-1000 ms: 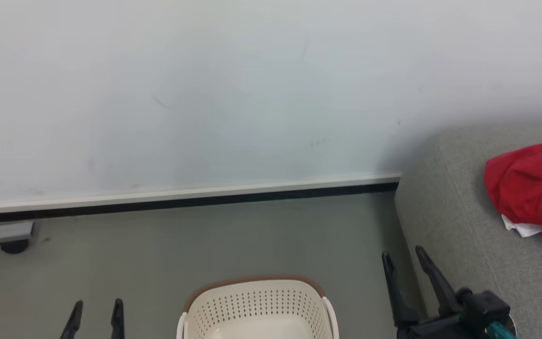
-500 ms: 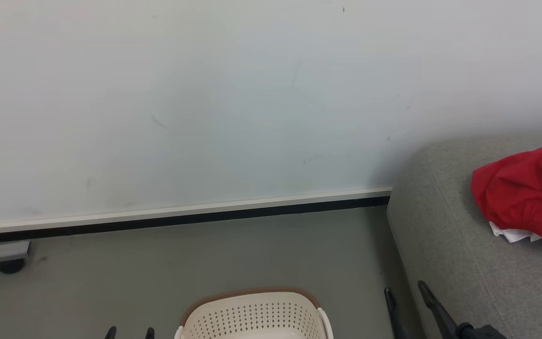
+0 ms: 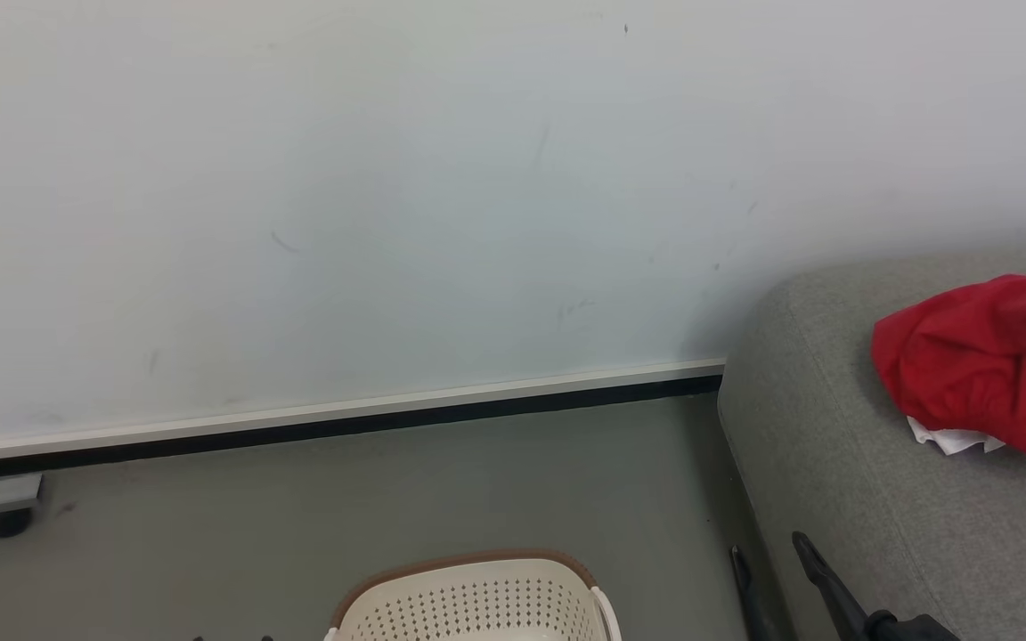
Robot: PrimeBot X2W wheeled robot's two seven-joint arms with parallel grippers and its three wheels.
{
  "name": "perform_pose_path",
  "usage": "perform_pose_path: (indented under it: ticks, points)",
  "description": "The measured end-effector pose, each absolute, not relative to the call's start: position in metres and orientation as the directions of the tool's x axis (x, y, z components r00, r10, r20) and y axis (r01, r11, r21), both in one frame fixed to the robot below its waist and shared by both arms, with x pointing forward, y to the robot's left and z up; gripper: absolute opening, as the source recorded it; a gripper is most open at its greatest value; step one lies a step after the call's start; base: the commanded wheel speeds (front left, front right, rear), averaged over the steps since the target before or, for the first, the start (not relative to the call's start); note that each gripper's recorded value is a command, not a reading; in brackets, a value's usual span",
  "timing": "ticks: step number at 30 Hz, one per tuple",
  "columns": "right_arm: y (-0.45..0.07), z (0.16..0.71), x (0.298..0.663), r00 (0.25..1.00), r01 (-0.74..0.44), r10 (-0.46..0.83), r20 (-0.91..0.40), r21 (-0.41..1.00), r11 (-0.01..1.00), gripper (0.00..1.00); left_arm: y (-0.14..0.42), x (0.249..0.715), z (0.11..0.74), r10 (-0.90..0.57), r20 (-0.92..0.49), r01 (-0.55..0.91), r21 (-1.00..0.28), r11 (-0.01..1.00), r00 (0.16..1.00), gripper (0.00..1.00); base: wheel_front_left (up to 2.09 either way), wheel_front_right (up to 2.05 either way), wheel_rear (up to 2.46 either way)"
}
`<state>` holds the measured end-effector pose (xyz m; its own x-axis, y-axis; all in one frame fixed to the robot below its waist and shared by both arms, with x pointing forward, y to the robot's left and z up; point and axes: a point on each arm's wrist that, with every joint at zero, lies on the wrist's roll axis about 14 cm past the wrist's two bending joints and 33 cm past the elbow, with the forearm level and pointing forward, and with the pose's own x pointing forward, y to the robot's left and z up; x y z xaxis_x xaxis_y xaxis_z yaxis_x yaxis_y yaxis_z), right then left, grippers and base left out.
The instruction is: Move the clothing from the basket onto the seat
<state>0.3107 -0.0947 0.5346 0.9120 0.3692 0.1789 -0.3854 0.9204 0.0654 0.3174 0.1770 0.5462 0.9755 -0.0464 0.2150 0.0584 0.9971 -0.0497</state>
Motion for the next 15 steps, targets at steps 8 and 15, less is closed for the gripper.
perform_pose_path:
  ticks: [8,15]
  points:
    - [-0.0962,0.5349,0.3106,0.913,-0.381,0.365,0.180,0.061,0.923,1.00,0.1760,0.3184,0.5454,-0.052,0.213,0.067,-0.060,0.996,0.976,1.00,0.00,0.00,0.00]
    - [-0.0977,0.5297,0.3096,0.919,-0.374,0.360,0.165,0.067,0.925,0.00,0.1738,0.3188,0.5396,-0.059,0.195,0.074,-0.069,0.995,0.979,0.00,0.00,0.00,0.00]
